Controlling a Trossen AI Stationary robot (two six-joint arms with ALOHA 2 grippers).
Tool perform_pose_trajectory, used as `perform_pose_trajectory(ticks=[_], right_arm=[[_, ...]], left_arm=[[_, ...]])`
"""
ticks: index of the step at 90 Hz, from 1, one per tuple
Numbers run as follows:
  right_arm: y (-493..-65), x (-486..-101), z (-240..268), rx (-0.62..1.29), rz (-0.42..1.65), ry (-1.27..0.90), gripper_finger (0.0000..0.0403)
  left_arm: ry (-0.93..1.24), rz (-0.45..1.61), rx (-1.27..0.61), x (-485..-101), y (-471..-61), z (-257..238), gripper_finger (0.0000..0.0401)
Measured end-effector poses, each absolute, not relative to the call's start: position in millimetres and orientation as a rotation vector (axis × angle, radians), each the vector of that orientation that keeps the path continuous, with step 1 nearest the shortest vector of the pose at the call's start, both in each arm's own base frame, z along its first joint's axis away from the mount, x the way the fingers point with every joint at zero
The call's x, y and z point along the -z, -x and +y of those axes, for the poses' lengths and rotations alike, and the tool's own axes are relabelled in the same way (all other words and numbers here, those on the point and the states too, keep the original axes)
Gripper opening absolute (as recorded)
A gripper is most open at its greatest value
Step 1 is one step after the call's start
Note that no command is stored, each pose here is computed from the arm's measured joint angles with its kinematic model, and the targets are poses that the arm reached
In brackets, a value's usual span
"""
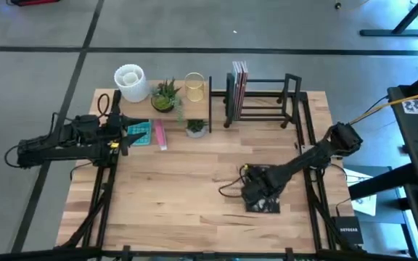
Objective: Stock shelves
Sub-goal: Remove the black book from the bookshelf, then remove the brown book from the bookshelf
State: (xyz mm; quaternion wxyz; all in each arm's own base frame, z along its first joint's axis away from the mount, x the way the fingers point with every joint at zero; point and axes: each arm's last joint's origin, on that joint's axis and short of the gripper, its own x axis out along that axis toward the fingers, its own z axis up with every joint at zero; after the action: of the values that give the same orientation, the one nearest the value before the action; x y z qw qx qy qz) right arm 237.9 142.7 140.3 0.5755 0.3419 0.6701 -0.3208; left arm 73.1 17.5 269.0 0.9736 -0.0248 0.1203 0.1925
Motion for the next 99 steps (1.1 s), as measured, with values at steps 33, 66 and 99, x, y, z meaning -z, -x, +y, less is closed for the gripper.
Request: perform_pose_trajectory(ticks=[33,66,99], right_arm=[[-211,-147,172,0.797,1.658,-0.757,0.0150],[-243,-252,158,0.696,1.187,-0.560,0.0154],[-279,-298,35,0.805,0.895,-0.128,0.0253]], left_arm=[[0.050,0.243,-0.388,-269,-73,17,0.0237],[0.050,0.244,-0.389,-269,-73,18,0.0237],[0.040,0.247,-0.388,-265,-75,18,0.0237]])
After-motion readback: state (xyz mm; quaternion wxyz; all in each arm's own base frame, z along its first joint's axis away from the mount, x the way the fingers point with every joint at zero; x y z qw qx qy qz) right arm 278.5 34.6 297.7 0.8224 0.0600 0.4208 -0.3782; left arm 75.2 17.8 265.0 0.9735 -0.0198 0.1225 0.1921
